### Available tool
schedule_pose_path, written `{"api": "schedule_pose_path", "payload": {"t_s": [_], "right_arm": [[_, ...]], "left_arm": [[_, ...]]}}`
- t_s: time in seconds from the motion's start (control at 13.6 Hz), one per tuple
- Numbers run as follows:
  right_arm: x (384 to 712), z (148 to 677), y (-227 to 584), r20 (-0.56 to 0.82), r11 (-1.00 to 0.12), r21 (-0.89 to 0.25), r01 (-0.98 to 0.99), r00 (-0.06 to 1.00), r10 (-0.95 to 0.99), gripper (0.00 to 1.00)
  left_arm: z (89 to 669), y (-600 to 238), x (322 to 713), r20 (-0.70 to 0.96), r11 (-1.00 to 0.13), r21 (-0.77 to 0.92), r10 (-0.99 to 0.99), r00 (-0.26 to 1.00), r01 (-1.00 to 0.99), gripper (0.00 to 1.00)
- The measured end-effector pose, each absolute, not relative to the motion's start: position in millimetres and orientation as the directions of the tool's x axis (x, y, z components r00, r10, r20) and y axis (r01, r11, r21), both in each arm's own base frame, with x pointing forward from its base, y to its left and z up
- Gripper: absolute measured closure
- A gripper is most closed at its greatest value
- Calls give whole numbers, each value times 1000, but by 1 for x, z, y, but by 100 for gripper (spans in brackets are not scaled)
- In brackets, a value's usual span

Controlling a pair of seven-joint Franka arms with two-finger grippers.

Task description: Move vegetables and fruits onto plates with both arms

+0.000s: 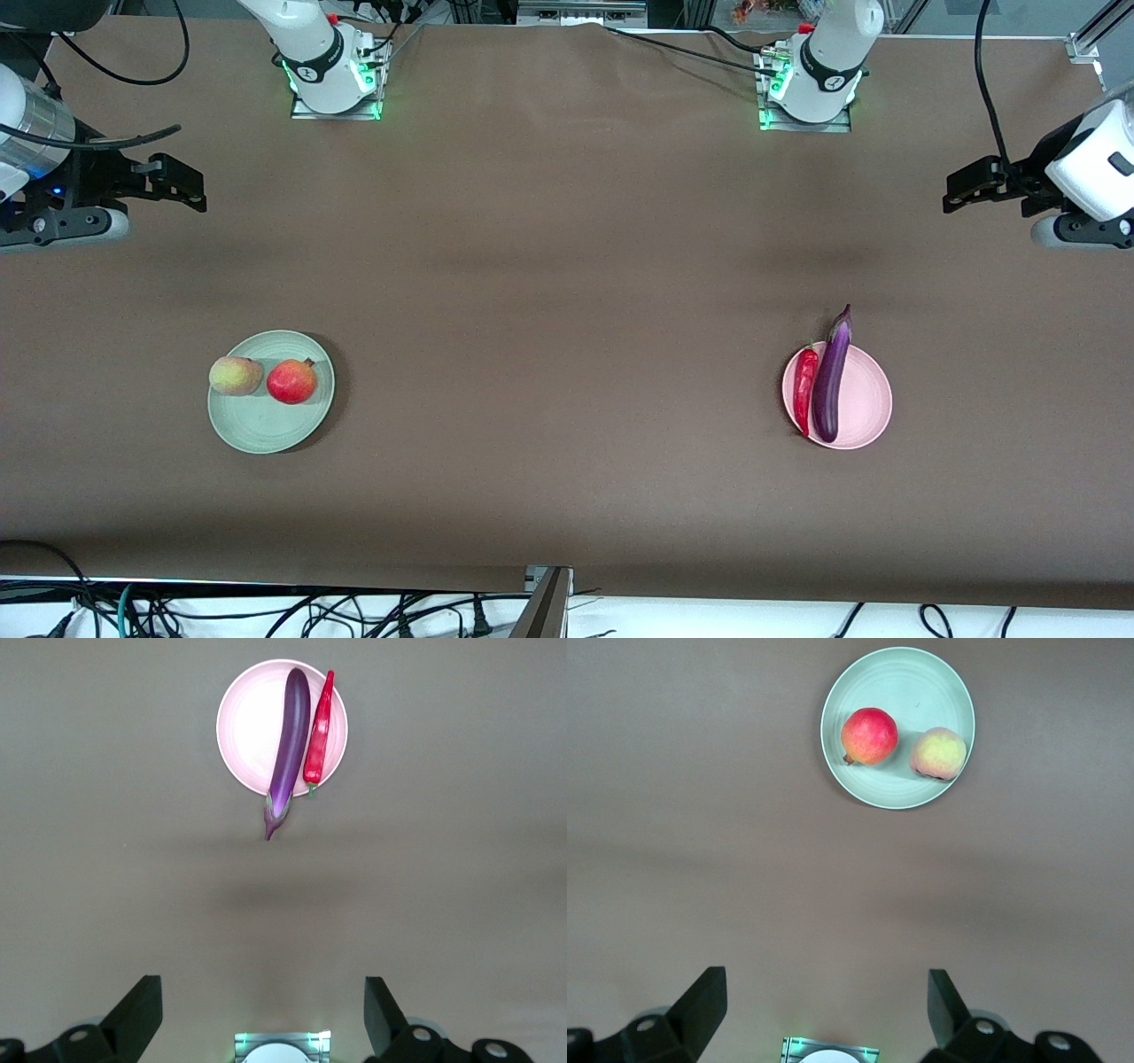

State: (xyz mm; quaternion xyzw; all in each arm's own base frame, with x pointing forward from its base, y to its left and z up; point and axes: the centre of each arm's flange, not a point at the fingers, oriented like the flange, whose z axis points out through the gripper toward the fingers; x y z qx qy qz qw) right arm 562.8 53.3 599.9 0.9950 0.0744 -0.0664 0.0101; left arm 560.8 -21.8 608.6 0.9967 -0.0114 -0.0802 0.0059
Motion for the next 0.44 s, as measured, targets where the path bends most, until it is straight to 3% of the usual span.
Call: {"api": "schedule_pose_path", "payload": {"t_s": [0.44], "right_arm": [[563, 600, 53, -133, -989, 10, 149, 980, 147, 0]], "left_arm": [[611, -22, 568, -123, -1000, 19, -16, 992, -14, 0]]}}
